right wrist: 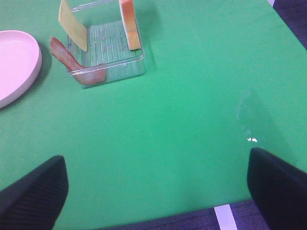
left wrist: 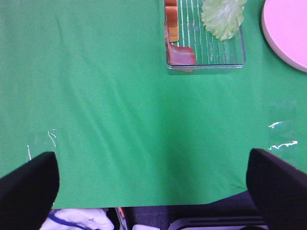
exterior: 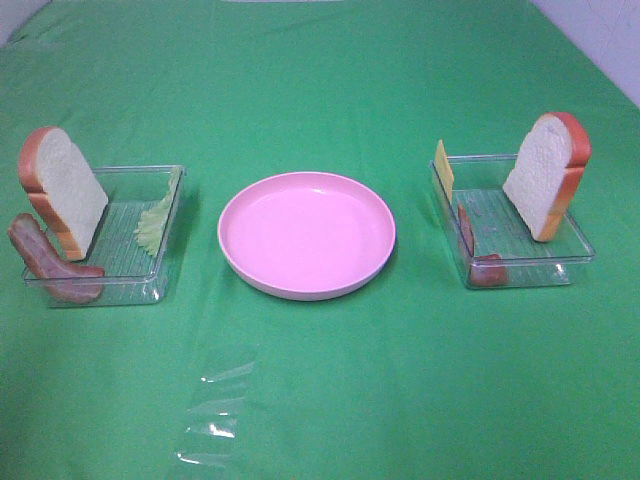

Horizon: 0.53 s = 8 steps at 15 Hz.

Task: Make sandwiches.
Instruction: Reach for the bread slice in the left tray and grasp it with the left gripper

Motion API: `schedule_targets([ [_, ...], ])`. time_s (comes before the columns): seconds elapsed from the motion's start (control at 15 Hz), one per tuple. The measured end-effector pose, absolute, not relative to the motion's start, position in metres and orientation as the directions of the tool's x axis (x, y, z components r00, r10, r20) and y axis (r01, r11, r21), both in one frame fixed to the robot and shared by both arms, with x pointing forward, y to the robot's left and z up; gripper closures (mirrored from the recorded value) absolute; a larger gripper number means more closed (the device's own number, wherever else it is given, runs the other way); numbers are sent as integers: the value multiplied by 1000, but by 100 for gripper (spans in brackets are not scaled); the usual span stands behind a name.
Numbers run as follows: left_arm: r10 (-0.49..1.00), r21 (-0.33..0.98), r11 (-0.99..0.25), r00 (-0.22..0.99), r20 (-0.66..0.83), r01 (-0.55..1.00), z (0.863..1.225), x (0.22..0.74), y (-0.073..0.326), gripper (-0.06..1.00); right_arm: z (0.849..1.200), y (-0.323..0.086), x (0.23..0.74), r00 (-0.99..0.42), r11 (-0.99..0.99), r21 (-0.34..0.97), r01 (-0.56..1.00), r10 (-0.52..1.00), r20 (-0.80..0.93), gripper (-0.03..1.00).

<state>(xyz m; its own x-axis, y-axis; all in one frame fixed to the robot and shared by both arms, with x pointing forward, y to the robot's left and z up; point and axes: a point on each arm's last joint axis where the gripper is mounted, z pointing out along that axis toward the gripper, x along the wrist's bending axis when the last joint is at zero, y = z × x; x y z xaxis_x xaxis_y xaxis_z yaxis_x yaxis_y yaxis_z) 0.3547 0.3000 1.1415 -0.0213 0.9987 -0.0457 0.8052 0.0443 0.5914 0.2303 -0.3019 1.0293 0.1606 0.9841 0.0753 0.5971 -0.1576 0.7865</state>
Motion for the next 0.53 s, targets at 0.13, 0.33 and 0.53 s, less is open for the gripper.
schedule_targets([
  [0.13,1000,493,27,-22,-16,869,1141,412,303,-3,1029,-302,230,161,-158,787,597,984,75,-1],
  [0.33,1000,392,22,-27,8,920,1129,481,306,-3,1029,-302,230,161,-158,787,597,984,75,-1],
  [0.53,1000,332,22,-27,11,943,1112,553,307,-3,1029,-302,230,161,-158,787,597,984,75,-1],
])
